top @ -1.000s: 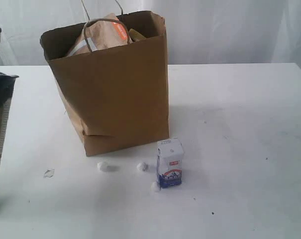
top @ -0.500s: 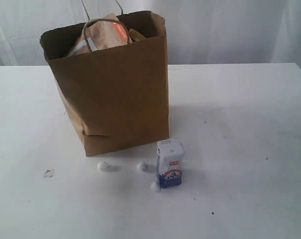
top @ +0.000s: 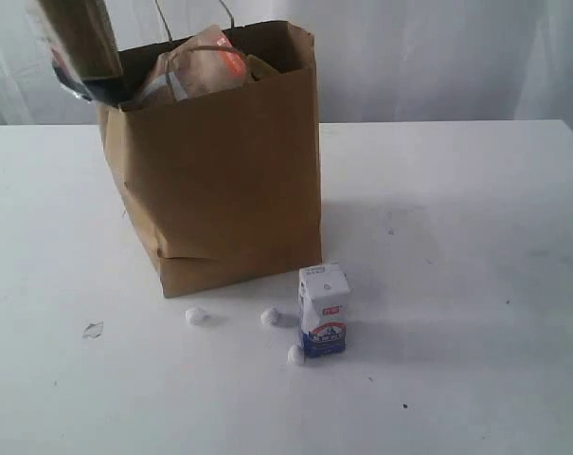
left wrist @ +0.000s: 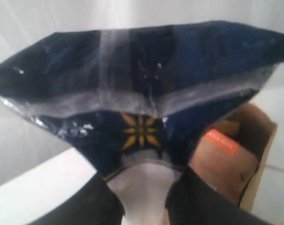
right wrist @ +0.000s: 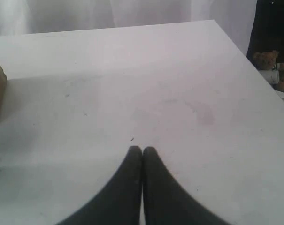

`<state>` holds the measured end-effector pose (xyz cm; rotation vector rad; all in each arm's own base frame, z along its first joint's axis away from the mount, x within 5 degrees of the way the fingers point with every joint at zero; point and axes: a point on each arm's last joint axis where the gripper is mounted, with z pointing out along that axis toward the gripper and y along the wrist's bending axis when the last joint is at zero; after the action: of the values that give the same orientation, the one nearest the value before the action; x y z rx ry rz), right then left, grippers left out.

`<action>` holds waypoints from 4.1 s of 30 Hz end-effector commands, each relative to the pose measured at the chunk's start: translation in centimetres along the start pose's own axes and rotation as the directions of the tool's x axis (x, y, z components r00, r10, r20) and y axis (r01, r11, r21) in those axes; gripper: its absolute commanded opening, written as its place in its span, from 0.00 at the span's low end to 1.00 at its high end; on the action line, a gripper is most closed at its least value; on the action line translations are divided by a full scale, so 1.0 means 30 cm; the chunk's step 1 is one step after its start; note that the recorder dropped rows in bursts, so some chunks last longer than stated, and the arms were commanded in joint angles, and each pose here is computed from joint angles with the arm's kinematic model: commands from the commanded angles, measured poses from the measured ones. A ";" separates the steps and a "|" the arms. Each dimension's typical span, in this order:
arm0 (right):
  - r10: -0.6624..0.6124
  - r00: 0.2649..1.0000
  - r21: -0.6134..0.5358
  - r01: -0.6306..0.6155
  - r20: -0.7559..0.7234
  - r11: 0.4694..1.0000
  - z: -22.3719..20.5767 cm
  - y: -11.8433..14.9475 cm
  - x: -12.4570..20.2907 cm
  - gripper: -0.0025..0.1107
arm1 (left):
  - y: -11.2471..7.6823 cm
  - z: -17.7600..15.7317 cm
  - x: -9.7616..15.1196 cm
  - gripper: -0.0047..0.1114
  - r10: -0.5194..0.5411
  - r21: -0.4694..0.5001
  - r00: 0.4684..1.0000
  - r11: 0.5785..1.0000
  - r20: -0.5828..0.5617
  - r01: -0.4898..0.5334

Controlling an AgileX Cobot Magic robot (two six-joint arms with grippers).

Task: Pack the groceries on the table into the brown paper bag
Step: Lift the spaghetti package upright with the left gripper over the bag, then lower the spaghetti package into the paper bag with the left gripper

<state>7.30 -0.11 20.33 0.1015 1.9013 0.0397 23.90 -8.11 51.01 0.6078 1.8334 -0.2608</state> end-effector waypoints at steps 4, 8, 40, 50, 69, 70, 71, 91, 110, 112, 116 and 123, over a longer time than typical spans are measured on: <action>0.001 1.000 0.005 -0.001 0.005 1.000 0.002 -0.002 0.001 0.02 | -0.013 -0.050 -0.113 0.04 -0.055 0.039 0.941 0.998 0.333 0.045; 0.001 1.000 0.005 -0.001 0.005 1.000 0.002 -0.002 0.001 0.02 | -0.011 -0.027 -0.136 0.04 -0.120 0.090 0.904 0.992 0.410 0.091; 0.001 1.000 0.005 -0.001 0.005 1.000 0.002 -0.002 0.001 0.02 | -0.075 0.334 -0.089 0.04 -0.130 0.528 0.727 0.773 0.675 -0.351; 0.001 1.000 0.005 -0.001 0.005 1.000 0.002 -0.002 0.001 0.02 | -0.067 0.362 -0.072 0.04 -0.052 0.468 0.693 0.774 0.719 -0.427; 0.001 1.000 0.005 -0.001 0.005 1.000 0.002 -0.002 0.001 0.02 | 0.001 0.411 -0.085 0.04 -0.094 0.501 0.706 0.770 0.702 -0.395; 0.001 1.000 0.005 -0.001 0.005 1.000 0.002 -0.002 0.001 0.02 | 0.001 0.422 -0.078 0.04 -0.104 0.517 0.710 0.758 0.696 -0.397; 0.001 1.000 0.005 -0.001 0.005 1.000 0.002 -0.002 0.001 0.02 | -0.002 0.430 -0.070 0.04 -0.117 0.540 0.716 0.742 0.689 -0.398; 0.001 1.000 0.005 -0.001 0.005 1.000 0.002 -0.002 0.001 0.02 | 0.002 0.626 0.097 0.04 -0.245 0.745 0.805 0.584 0.541 -0.323; 0.001 1.000 0.005 -0.001 0.005 1.000 0.002 -0.002 0.001 0.02 | 0.001 0.611 0.070 0.04 -0.272 0.781 0.806 0.530 0.526 -0.330; 0.001 1.000 0.005 -0.001 0.005 1.000 0.002 -0.002 0.001 0.02 | 0.003 0.586 0.031 0.04 -0.261 0.766 0.789 0.529 0.555 -0.364; 0.001 1.000 0.005 -0.001 0.005 1.000 0.002 -0.002 0.001 0.02 | 0.003 0.541 -0.029 0.04 -0.253 0.751 0.769 0.523 0.587 -0.402; 0.001 1.000 0.005 -0.001 0.005 1.000 0.002 -0.002 0.001 0.02 | 0.010 0.583 -0.003 0.04 -0.272 0.774 0.787 0.517 0.553 -0.365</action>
<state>7.30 -0.11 20.33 0.1015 1.9013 0.0397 39.33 -16.16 44.22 1.0931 0.9988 -1.1450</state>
